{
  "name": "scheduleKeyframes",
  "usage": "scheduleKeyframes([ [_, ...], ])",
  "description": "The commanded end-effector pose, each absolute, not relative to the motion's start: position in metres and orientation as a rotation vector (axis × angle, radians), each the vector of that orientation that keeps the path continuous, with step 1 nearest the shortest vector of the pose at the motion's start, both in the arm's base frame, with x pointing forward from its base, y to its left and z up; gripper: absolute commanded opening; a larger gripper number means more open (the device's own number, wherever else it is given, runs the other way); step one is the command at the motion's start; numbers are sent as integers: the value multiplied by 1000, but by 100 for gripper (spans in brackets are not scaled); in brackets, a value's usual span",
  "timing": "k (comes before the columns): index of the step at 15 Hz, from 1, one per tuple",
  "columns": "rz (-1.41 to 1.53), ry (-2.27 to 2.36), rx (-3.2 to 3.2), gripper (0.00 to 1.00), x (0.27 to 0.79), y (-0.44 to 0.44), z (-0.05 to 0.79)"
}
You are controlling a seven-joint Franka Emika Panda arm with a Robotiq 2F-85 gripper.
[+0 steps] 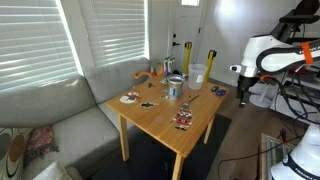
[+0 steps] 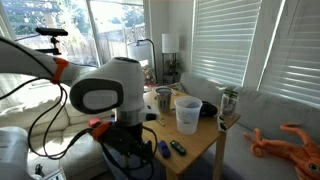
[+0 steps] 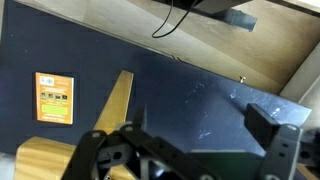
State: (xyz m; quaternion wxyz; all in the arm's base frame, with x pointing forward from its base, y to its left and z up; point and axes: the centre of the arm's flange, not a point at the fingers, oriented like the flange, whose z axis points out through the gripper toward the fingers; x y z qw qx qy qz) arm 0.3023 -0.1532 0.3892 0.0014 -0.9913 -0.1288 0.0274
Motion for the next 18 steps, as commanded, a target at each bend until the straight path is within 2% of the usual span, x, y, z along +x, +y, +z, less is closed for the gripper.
scheduleKeyframes([
  [1,86,-404,-3111,100,302,-153,389],
  [6,86,-404,-3111,100,302,-153,389],
  [15,-314,-647,-3221,100,391,-26,488],
  [18,-539,-799,-3222,100,422,6,521],
])
